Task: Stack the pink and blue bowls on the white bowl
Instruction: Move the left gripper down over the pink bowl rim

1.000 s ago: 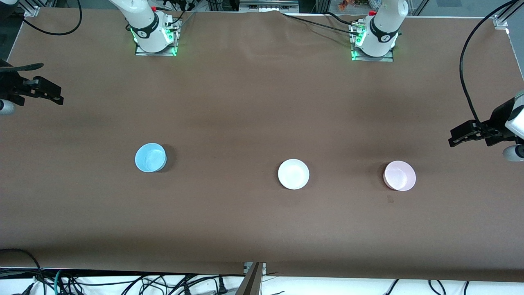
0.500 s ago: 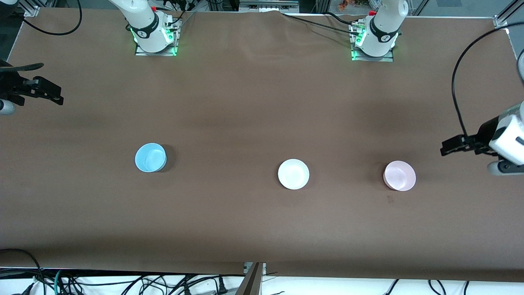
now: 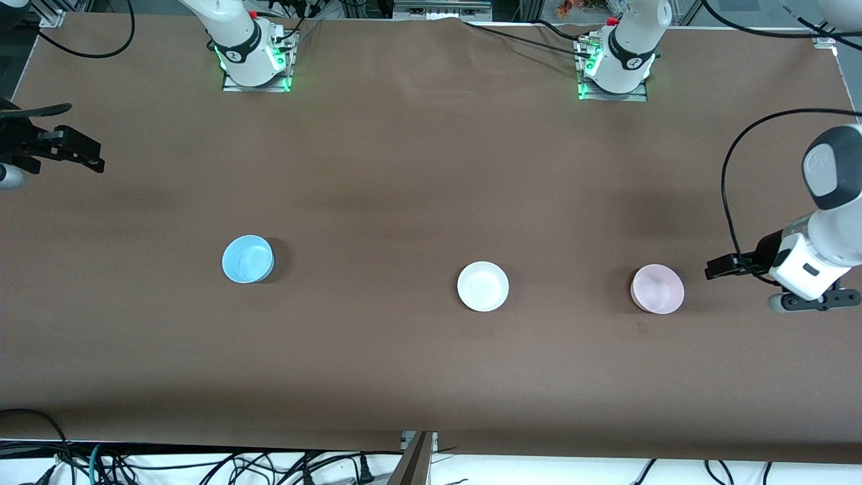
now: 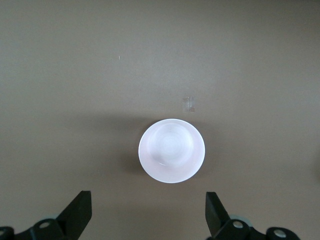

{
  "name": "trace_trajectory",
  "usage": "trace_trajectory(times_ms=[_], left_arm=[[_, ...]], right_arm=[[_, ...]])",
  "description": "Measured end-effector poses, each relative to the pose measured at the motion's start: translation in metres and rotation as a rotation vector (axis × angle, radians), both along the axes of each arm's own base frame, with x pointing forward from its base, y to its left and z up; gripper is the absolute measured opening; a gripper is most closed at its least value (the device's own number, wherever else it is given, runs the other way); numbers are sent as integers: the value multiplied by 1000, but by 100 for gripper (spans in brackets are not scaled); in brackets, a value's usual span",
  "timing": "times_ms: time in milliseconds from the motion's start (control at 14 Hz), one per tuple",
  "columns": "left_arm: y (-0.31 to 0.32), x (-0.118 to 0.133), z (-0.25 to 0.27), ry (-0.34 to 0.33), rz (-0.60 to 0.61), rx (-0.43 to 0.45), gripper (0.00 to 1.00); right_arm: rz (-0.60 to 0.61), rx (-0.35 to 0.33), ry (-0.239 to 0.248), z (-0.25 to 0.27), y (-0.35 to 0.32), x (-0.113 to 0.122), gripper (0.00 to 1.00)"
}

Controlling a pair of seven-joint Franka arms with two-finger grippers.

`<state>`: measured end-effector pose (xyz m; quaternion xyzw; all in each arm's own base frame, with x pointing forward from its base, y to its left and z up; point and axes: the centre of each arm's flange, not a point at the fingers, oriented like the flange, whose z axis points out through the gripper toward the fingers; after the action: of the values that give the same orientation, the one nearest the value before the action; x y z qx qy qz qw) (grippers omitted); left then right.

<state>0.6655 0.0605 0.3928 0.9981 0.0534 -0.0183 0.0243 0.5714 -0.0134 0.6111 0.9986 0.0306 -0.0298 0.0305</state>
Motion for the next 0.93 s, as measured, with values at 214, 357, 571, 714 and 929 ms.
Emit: trace_trajectory(times_ms=[214,357,571,714,929], left_arm=[[-3,2,-43,-35,-4,-13,100],[-6,-3,-75,-67,-7,-15,100],[-3,-10,-100,-64,-26,8,100],[-1,-10,-107,-61,-30,11,100],[-1,-10,-116,-60,-29,7,99]], right_arm=[[0,0,0,0,0,0,100],[0,0,-3,0,0,0,100],[2,0,-17,1,1,2,100],[4,0,-18,0,2,3,100],[6,1,-16,-1,3,4,100]])
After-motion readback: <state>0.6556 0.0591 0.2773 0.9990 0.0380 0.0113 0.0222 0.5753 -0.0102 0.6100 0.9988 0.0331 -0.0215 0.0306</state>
